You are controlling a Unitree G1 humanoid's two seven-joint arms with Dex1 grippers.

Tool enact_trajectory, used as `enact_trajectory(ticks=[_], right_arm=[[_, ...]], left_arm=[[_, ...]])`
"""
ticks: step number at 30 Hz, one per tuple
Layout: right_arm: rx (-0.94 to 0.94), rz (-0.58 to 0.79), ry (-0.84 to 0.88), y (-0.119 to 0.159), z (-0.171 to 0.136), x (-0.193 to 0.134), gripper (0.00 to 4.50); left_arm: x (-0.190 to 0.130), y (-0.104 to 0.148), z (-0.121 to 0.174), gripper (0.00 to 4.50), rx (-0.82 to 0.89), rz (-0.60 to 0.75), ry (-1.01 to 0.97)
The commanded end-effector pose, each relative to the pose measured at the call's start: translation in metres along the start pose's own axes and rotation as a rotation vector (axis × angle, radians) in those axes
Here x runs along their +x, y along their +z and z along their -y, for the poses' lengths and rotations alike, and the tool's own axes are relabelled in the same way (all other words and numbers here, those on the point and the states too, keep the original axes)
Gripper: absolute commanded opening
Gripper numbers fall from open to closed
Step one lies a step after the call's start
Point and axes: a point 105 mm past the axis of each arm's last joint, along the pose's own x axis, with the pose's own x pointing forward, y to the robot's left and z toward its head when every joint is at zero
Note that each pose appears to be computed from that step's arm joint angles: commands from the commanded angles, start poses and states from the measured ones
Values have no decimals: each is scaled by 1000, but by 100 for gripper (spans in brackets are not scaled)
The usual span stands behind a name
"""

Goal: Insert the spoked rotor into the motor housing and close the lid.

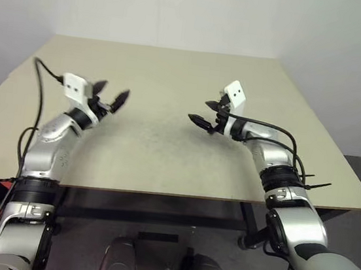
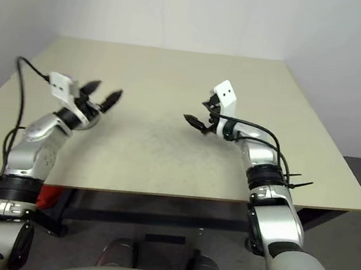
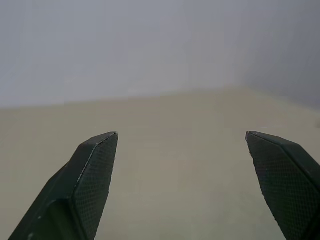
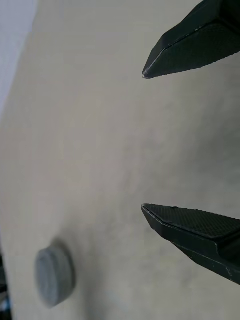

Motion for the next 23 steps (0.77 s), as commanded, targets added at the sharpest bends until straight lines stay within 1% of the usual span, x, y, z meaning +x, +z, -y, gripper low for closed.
enact_trajectory(ticks=[1,4,8,12,19,23], right_arm=[[-75,19,0,11,2,2,450],[-85,5,-35,6,5,4,450],[-72,20,-46,5,3,8,450],[-65,41,-68,9,2,13,450],[-60,55,-121,11,9,14,450],[-67,43,-104,11,10,14,450]], left_arm=[[5,-2,26,431,71,-32,-123],[7,-17,39,431,88,-78,-173],[8,-24,48,431,92,-97,-198],[8,-21,49,431,96,-93,-205],[13,-16,47,431,109,-71,-184],[16,-17,57,431,94,-60,-197]])
